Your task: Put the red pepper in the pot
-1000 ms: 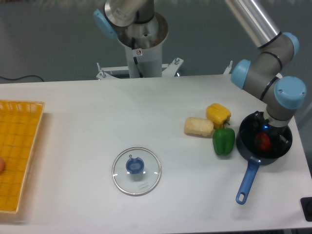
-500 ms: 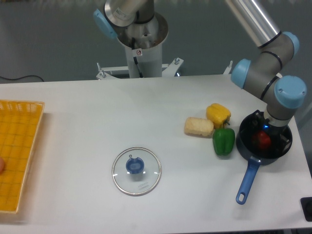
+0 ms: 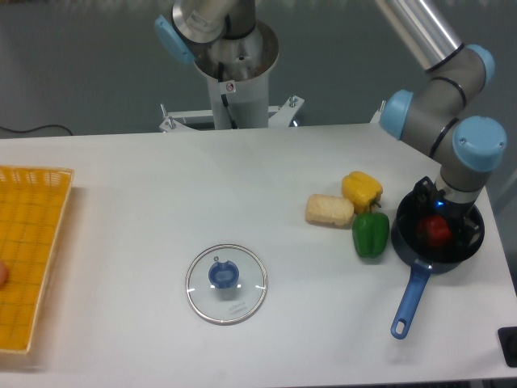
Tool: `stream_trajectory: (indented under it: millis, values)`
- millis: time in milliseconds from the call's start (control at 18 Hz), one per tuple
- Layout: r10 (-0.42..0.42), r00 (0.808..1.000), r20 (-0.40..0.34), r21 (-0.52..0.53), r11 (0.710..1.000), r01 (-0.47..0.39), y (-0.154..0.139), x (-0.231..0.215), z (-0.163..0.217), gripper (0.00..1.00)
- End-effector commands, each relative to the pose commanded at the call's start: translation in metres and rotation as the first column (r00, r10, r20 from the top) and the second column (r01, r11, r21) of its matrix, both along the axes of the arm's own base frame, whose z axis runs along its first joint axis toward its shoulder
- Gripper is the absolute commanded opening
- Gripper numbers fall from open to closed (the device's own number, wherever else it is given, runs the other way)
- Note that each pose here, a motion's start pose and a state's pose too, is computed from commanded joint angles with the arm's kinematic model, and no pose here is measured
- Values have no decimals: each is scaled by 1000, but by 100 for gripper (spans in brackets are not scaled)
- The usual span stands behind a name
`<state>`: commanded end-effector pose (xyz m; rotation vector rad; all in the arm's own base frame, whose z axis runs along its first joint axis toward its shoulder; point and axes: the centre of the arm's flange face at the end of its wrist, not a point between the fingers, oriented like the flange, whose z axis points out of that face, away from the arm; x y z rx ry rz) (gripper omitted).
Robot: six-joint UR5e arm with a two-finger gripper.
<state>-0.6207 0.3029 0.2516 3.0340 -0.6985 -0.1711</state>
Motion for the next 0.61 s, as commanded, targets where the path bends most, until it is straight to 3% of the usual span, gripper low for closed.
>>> stream_trajectory:
  millis: [611]
  values:
    - [0, 999, -36, 13, 1000, 1, -1, 33, 45, 100]
